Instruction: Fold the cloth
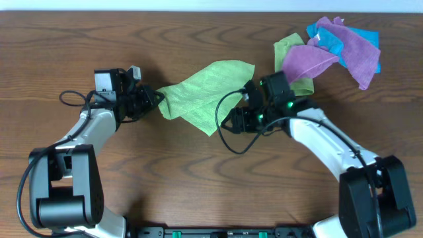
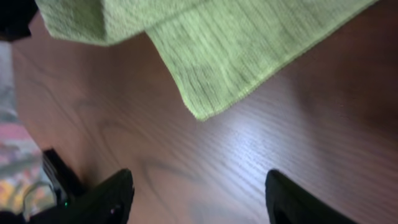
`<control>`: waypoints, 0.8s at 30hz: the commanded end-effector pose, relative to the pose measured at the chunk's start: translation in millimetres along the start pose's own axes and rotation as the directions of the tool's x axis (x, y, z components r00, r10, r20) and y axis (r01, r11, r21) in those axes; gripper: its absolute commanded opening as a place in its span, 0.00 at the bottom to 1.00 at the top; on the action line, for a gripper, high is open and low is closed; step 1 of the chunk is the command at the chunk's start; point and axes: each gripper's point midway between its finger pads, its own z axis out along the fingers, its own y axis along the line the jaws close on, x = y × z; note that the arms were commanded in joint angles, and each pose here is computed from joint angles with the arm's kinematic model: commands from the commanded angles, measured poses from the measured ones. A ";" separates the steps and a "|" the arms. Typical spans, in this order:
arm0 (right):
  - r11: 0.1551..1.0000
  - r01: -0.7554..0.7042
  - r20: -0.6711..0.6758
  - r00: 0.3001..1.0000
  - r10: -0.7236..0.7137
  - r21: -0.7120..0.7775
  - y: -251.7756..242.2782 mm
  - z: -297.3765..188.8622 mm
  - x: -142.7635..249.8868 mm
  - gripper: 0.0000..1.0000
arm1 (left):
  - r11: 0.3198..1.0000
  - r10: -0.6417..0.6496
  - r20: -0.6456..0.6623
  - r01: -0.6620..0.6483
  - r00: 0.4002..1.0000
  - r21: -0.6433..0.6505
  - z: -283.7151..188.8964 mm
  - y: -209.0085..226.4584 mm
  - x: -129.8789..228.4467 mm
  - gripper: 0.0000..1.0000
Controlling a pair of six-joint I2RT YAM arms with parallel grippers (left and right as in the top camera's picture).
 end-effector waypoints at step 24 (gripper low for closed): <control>0.982 -0.174 -0.053 0.984 0.170 -0.078 5.3 98.7 25.0 0.66 | 0.999 -0.010 0.029 0.009 1.000 0.045 -5.5 -18.5 -20.3 0.06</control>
